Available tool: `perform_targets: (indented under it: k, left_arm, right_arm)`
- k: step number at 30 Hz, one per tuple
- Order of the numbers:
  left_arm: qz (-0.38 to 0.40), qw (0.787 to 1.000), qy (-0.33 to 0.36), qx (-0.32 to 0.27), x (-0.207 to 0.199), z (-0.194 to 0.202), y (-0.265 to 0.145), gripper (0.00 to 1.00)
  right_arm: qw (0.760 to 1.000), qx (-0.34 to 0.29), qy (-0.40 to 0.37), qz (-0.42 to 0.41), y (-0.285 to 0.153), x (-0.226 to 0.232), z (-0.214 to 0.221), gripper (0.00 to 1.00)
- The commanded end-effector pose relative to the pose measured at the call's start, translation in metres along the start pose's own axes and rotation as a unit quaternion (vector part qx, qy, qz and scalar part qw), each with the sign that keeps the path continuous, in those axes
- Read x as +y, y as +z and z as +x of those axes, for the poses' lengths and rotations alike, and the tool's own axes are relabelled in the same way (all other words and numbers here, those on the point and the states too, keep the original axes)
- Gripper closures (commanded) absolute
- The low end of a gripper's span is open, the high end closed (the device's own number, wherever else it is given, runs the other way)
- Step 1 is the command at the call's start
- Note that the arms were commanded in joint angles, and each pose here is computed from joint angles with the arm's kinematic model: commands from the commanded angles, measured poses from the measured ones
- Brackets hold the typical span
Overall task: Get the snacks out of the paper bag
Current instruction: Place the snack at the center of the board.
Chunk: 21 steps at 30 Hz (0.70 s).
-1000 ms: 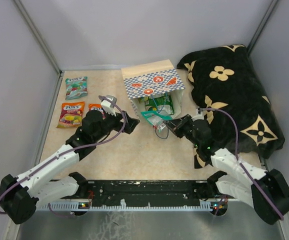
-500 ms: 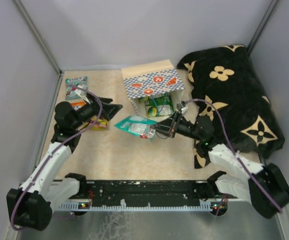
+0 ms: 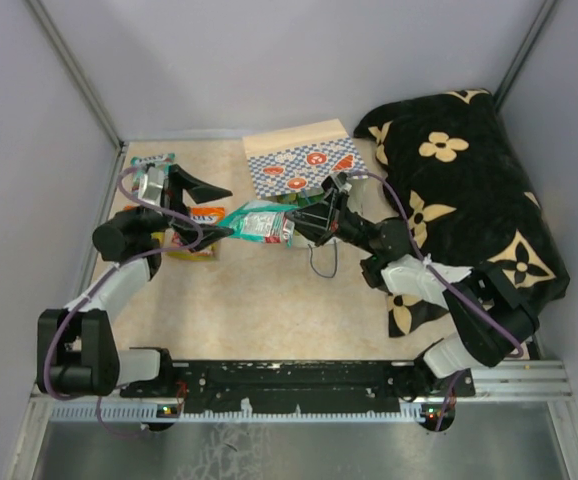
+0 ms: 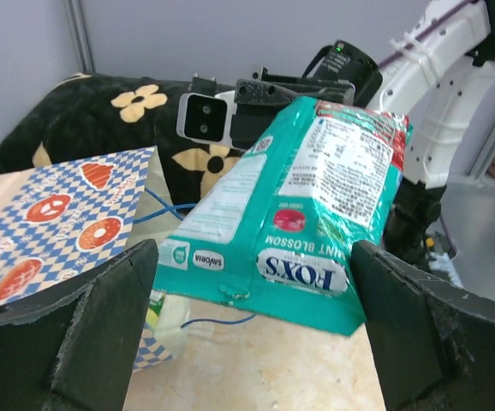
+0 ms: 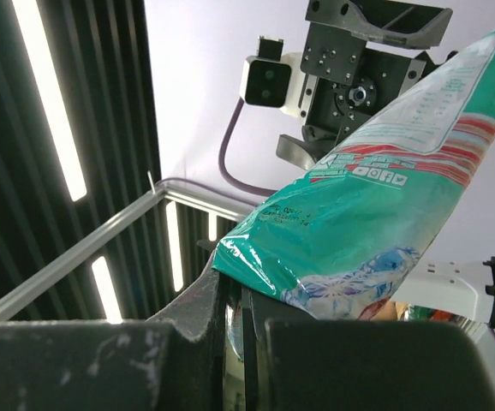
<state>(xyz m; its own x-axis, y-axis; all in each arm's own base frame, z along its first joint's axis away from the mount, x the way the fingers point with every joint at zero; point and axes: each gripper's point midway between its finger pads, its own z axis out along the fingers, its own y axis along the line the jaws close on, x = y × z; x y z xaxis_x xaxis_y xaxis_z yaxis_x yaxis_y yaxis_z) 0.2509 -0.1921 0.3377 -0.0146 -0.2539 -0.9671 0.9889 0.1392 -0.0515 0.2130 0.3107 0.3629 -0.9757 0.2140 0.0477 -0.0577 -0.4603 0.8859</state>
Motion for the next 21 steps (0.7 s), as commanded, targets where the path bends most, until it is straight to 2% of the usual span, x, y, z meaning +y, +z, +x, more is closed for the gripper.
perform_targets:
  k: [1, 7, 11, 17, 21]
  left_arm:
    - [0.056, 0.983, 0.168, 0.056, -0.018, -0.008, -0.017, 0.01]
    - [0.049, 0.967, 0.237, 0.075, -0.023, -0.025, -0.027, 0.01]
    - [0.033, 0.965, 0.256, 0.057, -0.016, -0.019, -0.029, 0.01]
    - [-0.040, 0.957, 0.280, -0.068, 0.002, -0.059, -0.020, 0.01]
    - [-0.036, 0.940, 0.325, -0.094, -0.002, -0.072, -0.010, 0.02]
  right_arm:
    - [0.984, 0.082, -0.059, -0.146, -0.007, 0.093, 0.041, 1.00]
    - [0.984, 0.054, -0.071, -0.156, -0.024, 0.113, 0.029, 1.00]
    - [0.979, 0.065, -0.087, -0.170, -0.021, 0.126, 0.034, 1.00]
    - [0.980, 0.085, -0.072, -0.167, -0.011, 0.121, 0.040, 1.00]
    - [0.980, 0.089, -0.066, -0.165, -0.008, 0.115, 0.043, 1.00]
